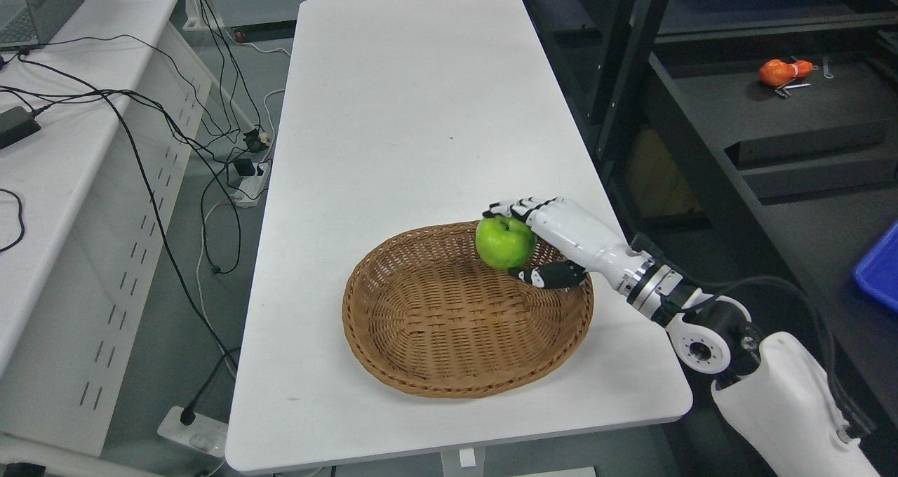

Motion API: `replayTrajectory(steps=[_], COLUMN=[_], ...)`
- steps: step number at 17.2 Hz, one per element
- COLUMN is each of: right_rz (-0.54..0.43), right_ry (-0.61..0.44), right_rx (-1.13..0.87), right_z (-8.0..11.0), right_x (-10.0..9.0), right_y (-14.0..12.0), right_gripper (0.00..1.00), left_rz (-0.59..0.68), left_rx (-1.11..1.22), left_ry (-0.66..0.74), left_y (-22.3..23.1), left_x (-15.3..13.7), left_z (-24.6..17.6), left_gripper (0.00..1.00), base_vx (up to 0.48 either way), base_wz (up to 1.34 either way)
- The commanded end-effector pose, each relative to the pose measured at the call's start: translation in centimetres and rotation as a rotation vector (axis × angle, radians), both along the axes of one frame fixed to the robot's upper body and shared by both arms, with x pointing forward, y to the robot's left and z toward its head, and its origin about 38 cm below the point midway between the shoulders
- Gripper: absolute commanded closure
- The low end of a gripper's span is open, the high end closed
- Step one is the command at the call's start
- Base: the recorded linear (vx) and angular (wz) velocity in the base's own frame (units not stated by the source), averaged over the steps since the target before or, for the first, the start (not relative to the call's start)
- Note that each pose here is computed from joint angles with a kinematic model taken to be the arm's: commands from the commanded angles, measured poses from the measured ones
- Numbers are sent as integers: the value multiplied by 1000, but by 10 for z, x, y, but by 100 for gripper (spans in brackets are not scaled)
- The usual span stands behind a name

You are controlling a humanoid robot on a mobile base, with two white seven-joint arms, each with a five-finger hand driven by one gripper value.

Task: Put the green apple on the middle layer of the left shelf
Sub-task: 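Lift the green apple out of the basket with the right hand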

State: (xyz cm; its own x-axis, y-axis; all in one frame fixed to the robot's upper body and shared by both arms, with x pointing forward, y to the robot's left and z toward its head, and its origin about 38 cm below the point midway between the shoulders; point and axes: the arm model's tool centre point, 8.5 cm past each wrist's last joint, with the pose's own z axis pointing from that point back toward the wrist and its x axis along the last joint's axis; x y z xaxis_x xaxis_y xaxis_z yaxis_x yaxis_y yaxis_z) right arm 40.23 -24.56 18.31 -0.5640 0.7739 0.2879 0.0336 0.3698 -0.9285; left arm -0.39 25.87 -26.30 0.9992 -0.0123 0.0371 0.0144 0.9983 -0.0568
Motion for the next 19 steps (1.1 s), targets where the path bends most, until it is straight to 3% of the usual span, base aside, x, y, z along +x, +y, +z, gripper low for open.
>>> replayTrajectory(steps=[1, 3, 5, 14, 19], right_rz=[-469, -553, -560, -561, -554], right_ry=[-279, -318, -312, -247, -229], right_rx=[316, 366, 367, 358, 345], right_z=[8, -1, -4, -22, -20], right_x=[-37, -54, -60, -69, -68], right_y=[-100, -113, -115, -112, -116], right_gripper=[100, 100, 100, 100, 100], left_rz=[-1, -1, -1, -1, -1], left_rx=[18, 18, 18, 18, 18], left_ry=[0, 0, 1, -2, 1], left_y=[11, 11, 11, 11, 11], left_x=[0, 0, 0, 0, 0], left_z=[1, 1, 1, 1, 1], left_gripper=[0, 0, 0, 0, 0], base_vx=[0, 0, 0, -3, -89], base_wz=[0, 0, 0, -1, -18])
